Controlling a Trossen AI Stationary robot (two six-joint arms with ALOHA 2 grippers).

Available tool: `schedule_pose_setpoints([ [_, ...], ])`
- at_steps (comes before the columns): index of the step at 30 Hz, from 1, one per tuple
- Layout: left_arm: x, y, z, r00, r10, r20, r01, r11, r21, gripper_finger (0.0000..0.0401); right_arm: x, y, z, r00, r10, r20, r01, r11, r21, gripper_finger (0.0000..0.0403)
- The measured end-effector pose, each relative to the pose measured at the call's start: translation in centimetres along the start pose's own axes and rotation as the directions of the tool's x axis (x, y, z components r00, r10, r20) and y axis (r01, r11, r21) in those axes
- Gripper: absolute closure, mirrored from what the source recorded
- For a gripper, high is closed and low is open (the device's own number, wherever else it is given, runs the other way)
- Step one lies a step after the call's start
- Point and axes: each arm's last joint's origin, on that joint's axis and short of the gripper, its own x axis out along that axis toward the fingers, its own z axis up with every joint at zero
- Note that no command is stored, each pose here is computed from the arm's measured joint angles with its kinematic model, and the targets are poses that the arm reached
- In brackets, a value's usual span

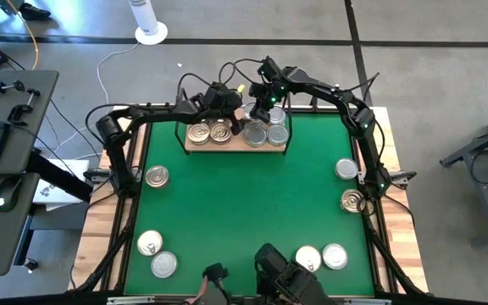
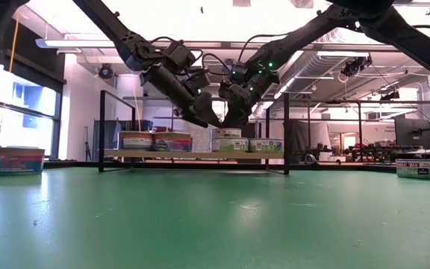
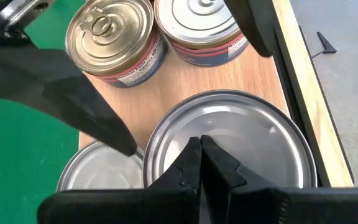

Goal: Stack canned seafood by type on shelf
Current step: Stack the green tuna can on top of the other green tuna can on the shelf, then adjust the tuna cans on the shelf

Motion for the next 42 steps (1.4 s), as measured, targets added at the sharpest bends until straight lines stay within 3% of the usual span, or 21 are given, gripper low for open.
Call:
schedule_pose_setpoints([
  [9,-2.2,0.0,0.7,0.999,0.0,-0.043,-0.001,1.0,-0.013,0.0001,0.0,0.0,0.0,1.0,0.0,0.0,0.0,1.0,0.0,0.0403],
  [22,-4.2,0.2,1.3,0.991,0.106,-0.082,-0.109,0.994,-0.03,0.0001,-1.2,0.4,0.6,1.0,-0.028,0.01,0.028,0.999,-0.016,0.0403],
  [29,-4.2,0.1,1.5,0.991,0.11,-0.072,-0.113,0.993,-0.038,0.0001,-5.9,2.1,3.4,0.984,-0.074,0.162,0.091,0.991,-0.1,0.0403],
  [35,-4.2,-1.2,1.3,0.983,0.146,-0.111,-0.148,0.989,-0.009,0.0002,-10.1,5.5,4.6,0.972,-0.088,0.218,0.13,0.974,-0.187,0.0403],
  [42,-5.4,-3.5,-1.3,0.974,0.224,-0.014,-0.224,0.975,0.001,0.0002,-14.4,9.7,2.1,0.963,-0.182,0.2,0.223,0.953,-0.207,0.0403],
])
